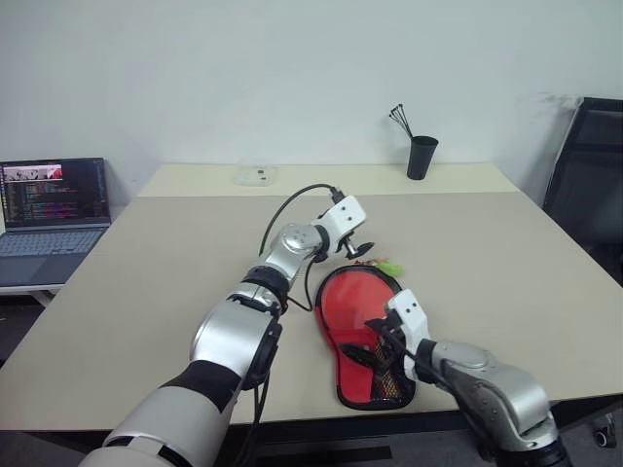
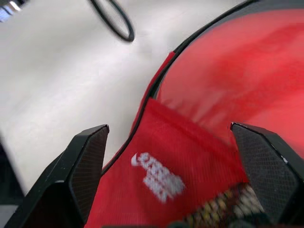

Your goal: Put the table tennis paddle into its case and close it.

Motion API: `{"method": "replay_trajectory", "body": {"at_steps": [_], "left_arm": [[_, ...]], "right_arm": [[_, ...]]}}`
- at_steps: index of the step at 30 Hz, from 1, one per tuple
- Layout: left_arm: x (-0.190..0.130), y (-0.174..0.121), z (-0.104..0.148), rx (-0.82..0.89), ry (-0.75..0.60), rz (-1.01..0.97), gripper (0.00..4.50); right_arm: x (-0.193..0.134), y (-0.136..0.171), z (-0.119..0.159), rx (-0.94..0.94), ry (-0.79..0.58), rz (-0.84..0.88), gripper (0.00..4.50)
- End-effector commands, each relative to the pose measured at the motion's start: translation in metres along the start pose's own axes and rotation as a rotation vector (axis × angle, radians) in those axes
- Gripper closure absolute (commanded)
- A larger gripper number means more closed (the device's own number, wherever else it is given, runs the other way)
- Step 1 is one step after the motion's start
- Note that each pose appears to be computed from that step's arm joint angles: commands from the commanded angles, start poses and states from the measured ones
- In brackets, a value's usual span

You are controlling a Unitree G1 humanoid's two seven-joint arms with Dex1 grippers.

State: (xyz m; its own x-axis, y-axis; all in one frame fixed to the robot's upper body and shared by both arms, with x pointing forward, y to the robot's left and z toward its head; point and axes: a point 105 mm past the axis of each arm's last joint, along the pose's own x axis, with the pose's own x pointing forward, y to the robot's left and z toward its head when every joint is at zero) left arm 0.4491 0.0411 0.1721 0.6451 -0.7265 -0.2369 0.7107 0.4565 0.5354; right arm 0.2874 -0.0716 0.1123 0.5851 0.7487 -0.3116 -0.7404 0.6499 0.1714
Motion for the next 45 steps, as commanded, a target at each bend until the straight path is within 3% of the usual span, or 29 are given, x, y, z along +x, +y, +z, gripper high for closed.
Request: {"method": "replay_trajectory", "body": {"at_steps": [1, 10, 14, 22, 32, 35, 45], "left_arm": [[-0.013, 0.001, 0.001, -0.046, -0.063, -0.068, 0.02], [-0.021, -0.035, -0.031, -0.153, -0.052, -0.2, 0.02], [-0.018, -0.048, -0.034, -0.187, -0.05, -0.219, 0.02], [-0.012, -0.064, -0.039, -0.212, -0.026, -0.23, 0.02], [-0.012, -0.072, -0.041, -0.217, -0.018, -0.251, 0.02], [-0.013, -0.077, -0.041, -0.212, -0.019, -0.272, 0.0], [-0.006, -0.104, -0.008, -0.171, -0.099, -0.456, 0.0]], "right_arm": [[-0.021, -0.015, 0.037, -0.054, -0.096, -0.017, 0.0], [-0.032, -0.105, 0.089, -0.144, -0.231, -0.32, 0.0], [-0.012, -0.114, 0.091, -0.153, -0.238, -0.32, 0.0], [0.035, -0.103, 0.064, -0.143, -0.171, -0.216, 0.0], [0.045, -0.122, 0.047, -0.15, -0.128, -0.28, 0.0], [0.044, -0.127, 0.046, -0.143, -0.127, -0.302, 0.59], [0.045, -0.126, 0.051, -0.125, -0.14, -0.282, 3.98]]}}
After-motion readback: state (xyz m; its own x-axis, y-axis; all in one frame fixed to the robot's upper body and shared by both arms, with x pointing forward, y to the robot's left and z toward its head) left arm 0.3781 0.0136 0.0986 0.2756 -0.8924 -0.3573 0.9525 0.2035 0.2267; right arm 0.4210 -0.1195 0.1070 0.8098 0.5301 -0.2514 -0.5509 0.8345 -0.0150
